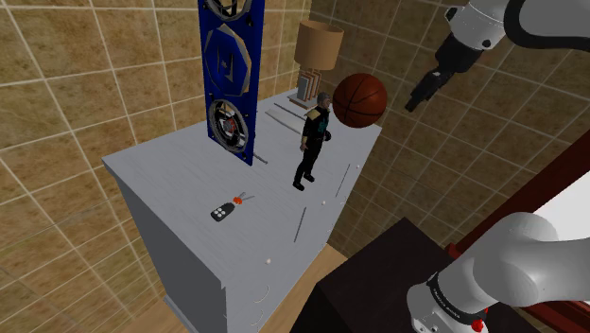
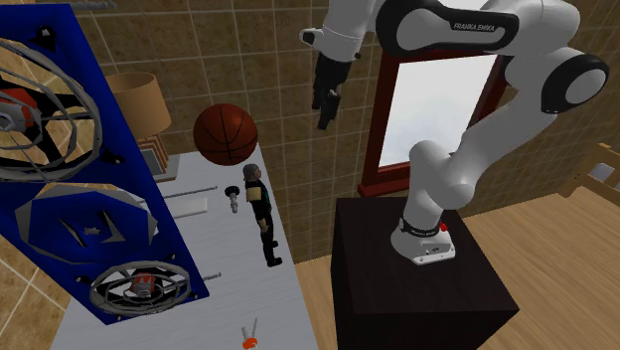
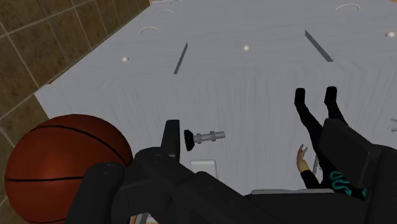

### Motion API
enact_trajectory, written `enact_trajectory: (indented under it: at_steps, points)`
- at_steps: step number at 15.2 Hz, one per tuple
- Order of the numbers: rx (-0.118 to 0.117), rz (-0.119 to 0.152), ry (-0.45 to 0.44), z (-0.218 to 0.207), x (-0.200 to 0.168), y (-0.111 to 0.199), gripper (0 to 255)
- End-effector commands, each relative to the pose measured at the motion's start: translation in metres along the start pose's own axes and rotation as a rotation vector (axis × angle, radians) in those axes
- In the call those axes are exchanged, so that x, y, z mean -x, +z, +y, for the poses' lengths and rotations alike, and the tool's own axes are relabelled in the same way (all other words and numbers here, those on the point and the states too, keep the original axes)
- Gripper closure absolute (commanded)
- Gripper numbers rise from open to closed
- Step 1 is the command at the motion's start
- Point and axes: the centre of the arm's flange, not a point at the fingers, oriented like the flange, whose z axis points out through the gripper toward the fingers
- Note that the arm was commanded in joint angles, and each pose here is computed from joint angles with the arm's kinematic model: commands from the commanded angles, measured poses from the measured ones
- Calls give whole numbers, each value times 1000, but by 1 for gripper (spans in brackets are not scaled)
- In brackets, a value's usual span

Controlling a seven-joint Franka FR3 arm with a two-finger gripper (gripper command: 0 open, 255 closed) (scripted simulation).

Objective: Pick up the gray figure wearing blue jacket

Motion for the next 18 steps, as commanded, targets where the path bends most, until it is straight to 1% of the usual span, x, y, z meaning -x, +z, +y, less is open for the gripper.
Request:
enact_trajectory:
  at_steps: [1,10,18]
  points:
    - [0,0,0,0,0,0,0]
    - [-46,-85,276,-81,-89,5,0]
    - [-87,-161,522,-130,-184,13,0]
